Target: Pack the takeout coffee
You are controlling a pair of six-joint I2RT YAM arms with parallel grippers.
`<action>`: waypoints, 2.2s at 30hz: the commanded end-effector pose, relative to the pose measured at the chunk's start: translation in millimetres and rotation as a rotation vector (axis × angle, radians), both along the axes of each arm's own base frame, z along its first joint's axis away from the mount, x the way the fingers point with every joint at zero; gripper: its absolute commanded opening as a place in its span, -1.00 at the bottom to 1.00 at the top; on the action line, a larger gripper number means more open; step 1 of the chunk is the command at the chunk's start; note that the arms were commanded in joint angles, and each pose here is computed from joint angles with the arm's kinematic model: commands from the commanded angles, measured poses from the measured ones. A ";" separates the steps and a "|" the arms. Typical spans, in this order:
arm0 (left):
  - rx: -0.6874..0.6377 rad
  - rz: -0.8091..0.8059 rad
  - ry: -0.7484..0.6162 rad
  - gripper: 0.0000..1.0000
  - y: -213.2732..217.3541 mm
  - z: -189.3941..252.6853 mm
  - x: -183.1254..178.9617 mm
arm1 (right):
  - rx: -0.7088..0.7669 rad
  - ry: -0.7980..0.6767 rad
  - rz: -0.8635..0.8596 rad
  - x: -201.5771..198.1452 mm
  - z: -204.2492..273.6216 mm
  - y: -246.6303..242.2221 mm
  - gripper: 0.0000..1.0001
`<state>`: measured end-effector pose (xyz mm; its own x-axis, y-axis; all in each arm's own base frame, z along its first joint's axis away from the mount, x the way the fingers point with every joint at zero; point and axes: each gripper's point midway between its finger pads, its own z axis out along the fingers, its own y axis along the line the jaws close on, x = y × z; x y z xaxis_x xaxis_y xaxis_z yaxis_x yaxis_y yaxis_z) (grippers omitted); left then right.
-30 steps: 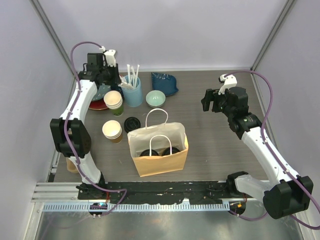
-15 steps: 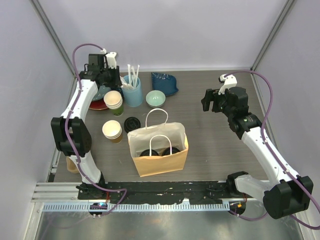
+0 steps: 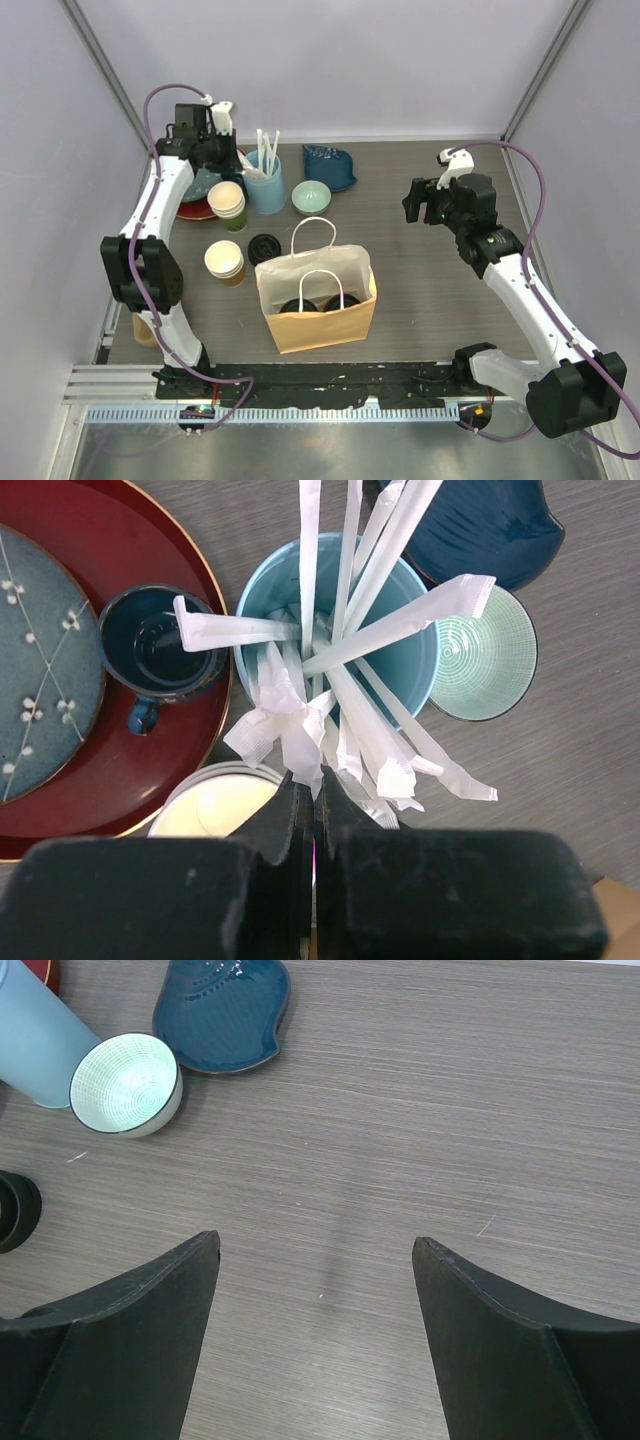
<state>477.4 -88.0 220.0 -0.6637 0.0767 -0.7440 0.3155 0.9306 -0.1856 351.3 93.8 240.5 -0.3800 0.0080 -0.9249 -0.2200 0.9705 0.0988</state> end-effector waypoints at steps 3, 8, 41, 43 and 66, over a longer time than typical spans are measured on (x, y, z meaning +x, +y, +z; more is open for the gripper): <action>0.012 -0.029 -0.101 -1.00 1.7 50.5 -10.2 | 0.002 -0.054 0.004 4.8 16.2 0.0 0.66; 0.049 -0.032 -0.135 -1.00 7.2 66.3 -19.1 | 0.004 -0.052 0.012 4.4 17.6 1.6 0.66; 0.079 -0.086 -0.145 -1.00 6.3 75.5 -23.4 | 0.007 -0.059 0.024 0.8 24.1 2.5 0.66; 0.074 -0.084 -0.143 -0.98 5.5 71.0 -18.0 | 0.007 -0.057 0.026 0.9 23.6 3.1 0.66; 0.112 -0.074 -0.050 -0.28 11.9 37.5 -18.9 | 0.008 -0.046 0.033 0.7 19.1 4.1 0.66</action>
